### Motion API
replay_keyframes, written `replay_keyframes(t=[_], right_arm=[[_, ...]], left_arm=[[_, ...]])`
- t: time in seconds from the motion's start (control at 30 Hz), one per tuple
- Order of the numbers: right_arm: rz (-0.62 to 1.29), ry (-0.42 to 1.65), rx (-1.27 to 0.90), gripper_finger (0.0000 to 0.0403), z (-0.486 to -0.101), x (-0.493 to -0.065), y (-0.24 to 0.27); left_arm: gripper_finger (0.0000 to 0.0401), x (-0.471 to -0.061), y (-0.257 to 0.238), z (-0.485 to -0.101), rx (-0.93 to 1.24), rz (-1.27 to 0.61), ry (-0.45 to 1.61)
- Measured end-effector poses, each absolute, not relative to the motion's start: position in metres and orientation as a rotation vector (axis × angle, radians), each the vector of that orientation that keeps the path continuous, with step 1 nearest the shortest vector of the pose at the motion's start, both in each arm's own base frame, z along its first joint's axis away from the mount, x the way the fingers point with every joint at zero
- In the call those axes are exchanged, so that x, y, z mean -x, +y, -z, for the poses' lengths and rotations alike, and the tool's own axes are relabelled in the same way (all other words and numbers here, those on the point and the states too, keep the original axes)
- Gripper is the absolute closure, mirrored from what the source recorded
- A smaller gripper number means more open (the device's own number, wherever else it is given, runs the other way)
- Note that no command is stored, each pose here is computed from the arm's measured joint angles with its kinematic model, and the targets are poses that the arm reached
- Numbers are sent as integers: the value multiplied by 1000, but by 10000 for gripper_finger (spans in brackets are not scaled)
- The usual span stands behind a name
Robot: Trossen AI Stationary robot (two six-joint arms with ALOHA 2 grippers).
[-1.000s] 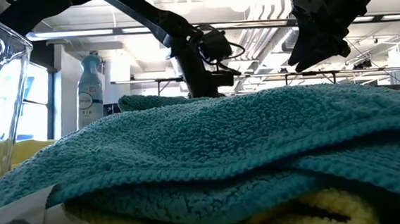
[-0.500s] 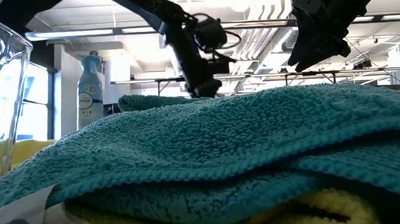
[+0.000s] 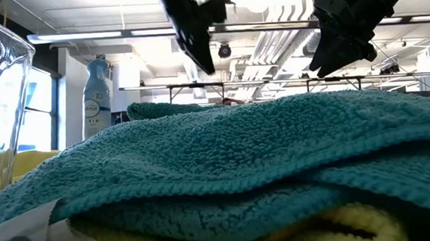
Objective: Sort microfiber towel by color & place in baskets
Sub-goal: Put the yellow microfiber towel into the bottom transparent bin
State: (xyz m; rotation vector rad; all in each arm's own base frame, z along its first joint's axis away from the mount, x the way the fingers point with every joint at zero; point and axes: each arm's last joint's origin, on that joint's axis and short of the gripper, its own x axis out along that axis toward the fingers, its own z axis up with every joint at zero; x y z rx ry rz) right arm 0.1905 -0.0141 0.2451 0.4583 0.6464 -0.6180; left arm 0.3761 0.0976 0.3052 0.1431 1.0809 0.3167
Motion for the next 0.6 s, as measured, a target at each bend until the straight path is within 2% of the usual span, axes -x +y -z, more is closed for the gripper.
replay_keyframes(t=[0.13, 0.27, 0.6], right_arm=[[617, 646, -460, 245, -245, -191, -14], [614, 629, -504, 245, -246, -192, -14], [452, 591, -532, 245, -266, -196, 20]], left_arm=[[288, -362, 62, -324, -132, -277, 1069], [288, -337, 23, -323, -139, -214, 1031], [288, -234, -25, -299, -14, -263, 827]])
